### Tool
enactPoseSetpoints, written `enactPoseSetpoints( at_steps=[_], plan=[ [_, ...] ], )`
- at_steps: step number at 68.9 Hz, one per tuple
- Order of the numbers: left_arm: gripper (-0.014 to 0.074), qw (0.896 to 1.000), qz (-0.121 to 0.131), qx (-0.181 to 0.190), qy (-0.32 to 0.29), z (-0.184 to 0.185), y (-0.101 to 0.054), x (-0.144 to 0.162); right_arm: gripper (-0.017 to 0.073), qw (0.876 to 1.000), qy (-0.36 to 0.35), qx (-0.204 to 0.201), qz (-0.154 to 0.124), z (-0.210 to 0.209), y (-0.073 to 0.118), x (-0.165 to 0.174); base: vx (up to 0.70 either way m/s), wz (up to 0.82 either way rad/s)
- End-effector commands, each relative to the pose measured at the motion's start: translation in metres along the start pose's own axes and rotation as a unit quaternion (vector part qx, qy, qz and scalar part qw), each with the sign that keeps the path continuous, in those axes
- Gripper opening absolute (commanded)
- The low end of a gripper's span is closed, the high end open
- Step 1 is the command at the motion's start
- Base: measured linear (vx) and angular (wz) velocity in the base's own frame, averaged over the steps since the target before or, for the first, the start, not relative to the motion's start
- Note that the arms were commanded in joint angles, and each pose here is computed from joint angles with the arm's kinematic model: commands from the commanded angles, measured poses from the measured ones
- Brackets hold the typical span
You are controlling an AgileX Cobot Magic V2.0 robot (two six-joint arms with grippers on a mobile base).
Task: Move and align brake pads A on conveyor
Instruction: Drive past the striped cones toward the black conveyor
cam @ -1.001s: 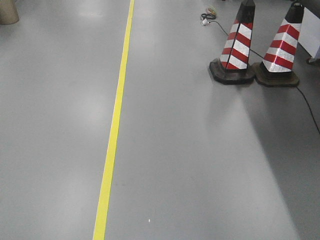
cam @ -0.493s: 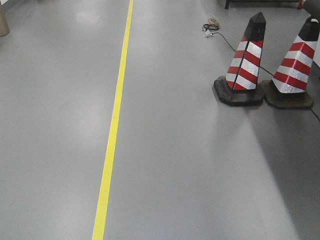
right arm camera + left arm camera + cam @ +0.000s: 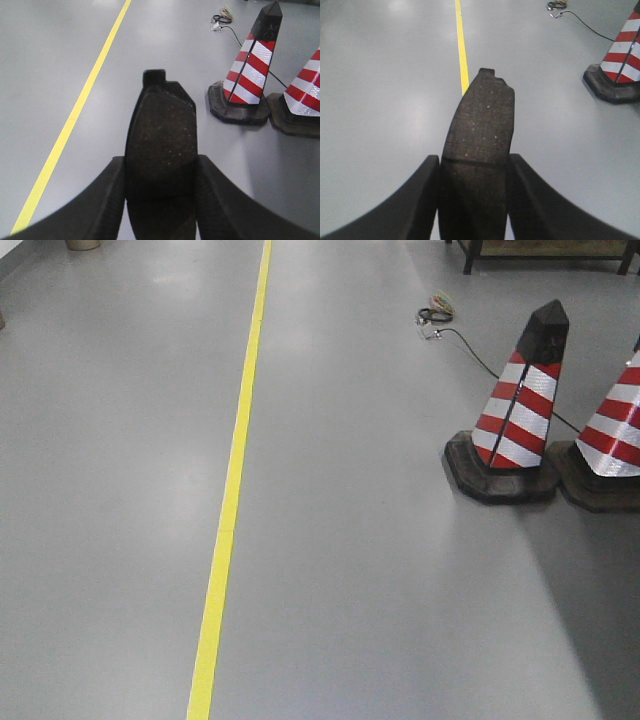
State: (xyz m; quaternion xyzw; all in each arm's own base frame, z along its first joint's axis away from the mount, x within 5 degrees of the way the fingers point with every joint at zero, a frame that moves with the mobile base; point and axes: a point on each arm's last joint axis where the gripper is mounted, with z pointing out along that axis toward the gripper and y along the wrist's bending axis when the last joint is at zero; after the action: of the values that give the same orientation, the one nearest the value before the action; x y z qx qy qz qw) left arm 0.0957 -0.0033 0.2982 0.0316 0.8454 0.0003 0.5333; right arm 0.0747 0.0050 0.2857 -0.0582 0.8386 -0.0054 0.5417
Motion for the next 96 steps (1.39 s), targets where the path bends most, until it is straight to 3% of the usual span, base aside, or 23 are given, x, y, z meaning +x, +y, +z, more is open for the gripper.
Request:
enactPoseSetpoints(
  at_steps=[1, 66, 96],
  plan=[
    [0.0146, 0.998, -0.005, -0.002, -0.059, -0.0044, 0.0005, -0.0171, 0.0014, 0.998, -0.057, 0.012, -0.005, -0.0044, -0.0026, -0.0167, 0.57, 0.01],
    [0.0146, 0.998, -0.005, -0.002, -0.059, -0.0044, 0.0005, -0.0171, 0.0014, 0.998, -0.057, 0.012, -0.005, -0.0044, -0.0026, -0.0167, 0.53, -0.01],
    [0.0146, 0.998, -0.005, -0.002, -0.059, -0.0044, 0.0005, -0.0171, 0.0014, 0.998, -0.057, 0.012, -0.005, -0.0044, -0.0026, -0.0167, 0.44, -0.28]
  ],
)
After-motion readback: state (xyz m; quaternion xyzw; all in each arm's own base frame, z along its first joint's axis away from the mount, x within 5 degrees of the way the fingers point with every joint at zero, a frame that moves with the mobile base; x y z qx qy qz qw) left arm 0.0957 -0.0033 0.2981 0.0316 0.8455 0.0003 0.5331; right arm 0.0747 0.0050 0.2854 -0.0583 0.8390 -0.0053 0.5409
